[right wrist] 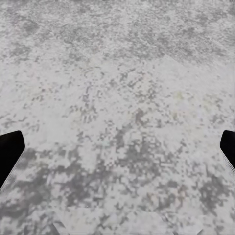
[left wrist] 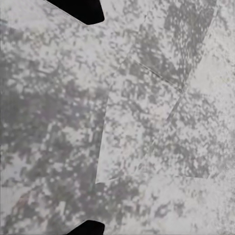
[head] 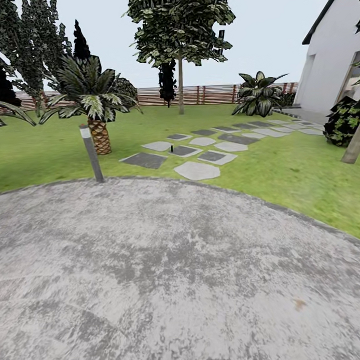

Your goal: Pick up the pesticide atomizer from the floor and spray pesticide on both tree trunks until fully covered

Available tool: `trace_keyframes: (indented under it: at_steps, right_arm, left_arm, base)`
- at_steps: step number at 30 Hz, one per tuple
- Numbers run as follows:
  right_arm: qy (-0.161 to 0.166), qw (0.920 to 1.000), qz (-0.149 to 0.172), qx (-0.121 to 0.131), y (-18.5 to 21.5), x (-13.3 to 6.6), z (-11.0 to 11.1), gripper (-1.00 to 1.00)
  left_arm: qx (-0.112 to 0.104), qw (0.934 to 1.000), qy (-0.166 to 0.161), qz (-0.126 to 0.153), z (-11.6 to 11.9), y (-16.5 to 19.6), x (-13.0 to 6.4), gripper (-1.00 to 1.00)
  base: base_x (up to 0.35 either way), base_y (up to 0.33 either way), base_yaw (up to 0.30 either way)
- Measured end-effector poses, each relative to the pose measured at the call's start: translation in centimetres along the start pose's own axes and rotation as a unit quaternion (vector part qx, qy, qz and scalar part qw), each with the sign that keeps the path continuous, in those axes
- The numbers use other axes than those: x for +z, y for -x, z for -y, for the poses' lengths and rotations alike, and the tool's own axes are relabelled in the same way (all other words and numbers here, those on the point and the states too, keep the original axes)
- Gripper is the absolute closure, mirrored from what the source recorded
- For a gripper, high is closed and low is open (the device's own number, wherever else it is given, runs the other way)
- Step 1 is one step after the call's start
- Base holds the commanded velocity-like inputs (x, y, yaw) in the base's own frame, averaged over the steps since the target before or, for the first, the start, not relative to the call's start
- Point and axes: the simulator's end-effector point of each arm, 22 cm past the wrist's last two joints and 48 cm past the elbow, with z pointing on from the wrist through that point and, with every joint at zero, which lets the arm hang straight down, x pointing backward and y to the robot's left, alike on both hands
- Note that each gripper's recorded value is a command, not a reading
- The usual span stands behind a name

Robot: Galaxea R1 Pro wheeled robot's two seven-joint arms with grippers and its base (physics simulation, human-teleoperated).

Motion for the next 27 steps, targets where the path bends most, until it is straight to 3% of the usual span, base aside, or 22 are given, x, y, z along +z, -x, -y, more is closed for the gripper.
trace_keyframes:
  at_steps: [27]
  right_arm:
    - [0.000,1.0000,-0.001,0.000,-0.05,-0.01,0.01,-1.00]
  left_arm:
    - [0.000,1.0000,0.000,0.000,0.00,0.00,0.00,-1.00]
  base:
    - [0.339,0.000,0.000]
